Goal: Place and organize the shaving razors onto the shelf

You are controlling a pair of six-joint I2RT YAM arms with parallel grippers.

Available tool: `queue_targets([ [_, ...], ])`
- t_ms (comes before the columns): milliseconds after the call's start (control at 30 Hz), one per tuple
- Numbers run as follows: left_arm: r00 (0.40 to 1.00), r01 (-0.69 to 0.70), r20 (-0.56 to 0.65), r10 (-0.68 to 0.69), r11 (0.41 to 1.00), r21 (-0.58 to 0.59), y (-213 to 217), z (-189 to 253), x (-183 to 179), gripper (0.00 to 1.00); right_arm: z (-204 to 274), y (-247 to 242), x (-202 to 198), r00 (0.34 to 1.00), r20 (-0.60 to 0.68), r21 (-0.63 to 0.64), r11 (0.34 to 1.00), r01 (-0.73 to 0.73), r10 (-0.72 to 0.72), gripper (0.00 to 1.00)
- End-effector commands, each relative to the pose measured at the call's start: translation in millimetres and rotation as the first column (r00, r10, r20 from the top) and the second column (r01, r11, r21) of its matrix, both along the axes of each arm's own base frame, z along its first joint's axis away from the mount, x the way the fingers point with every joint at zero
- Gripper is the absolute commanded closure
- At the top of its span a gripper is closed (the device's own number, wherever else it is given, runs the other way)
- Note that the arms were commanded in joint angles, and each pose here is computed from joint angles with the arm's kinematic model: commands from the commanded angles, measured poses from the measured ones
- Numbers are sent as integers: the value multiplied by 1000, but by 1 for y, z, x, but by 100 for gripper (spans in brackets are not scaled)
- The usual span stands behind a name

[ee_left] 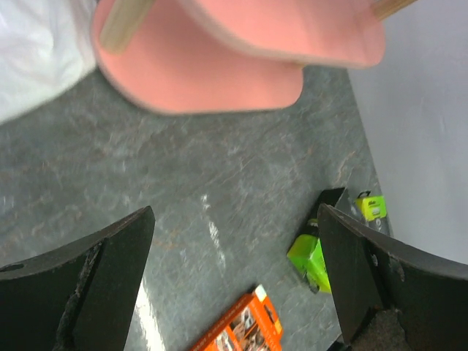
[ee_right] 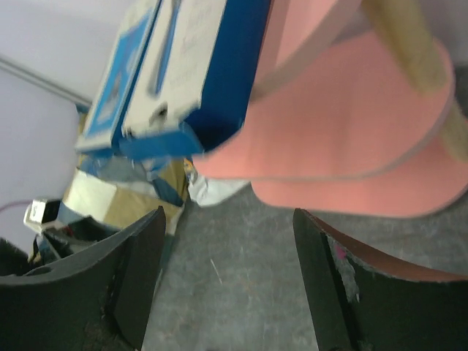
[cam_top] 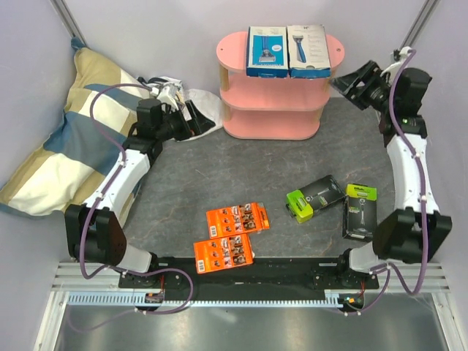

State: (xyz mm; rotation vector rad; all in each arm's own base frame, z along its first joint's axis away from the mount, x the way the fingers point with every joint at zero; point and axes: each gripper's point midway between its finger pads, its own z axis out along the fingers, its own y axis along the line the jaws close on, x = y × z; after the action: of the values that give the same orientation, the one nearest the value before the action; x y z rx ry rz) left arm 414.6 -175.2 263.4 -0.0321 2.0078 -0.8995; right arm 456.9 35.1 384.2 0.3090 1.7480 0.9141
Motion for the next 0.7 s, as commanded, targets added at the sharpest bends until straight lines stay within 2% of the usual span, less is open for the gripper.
queue_targets([
  [0, 1000, 24, -20, -24, 1000, 20, -4, -20, -21, 0, -48, 24, -36, 999, -47, -119, 992, -29, 24, 21],
  [133, 994, 55, -98, -52, 998, 28, -18, -56, -43, 0, -110, 58, -66, 982, -168, -159, 981, -114, 87, 21],
  [267, 981, 96, -175, -87, 994, 44, -43, -87, -70, 0, -180, 127, -107, 924, -304, -193, 935, -297, 231, 20],
  [367, 967, 81, -247, -63, 994, 67, -47, -115, -93, 1, -227, 164, -137, 869, -394, -214, 890, -403, 299, 20],
  [467, 953, 12, -301, 25, 992, 123, -34, -137, -116, 1, -267, 190, -161, 818, -457, -195, 858, -474, 348, 20],
  [500, 942, -24, -327, 71, 989, 146, -26, -145, -122, 1, -277, 195, -162, 815, -466, -203, 854, -478, 346, 19],
  [667, 893, -40, -436, 115, 983, 176, -20, -174, -171, 2, -311, 230, -186, 756, -524, -213, 799, -563, 393, 19],
])
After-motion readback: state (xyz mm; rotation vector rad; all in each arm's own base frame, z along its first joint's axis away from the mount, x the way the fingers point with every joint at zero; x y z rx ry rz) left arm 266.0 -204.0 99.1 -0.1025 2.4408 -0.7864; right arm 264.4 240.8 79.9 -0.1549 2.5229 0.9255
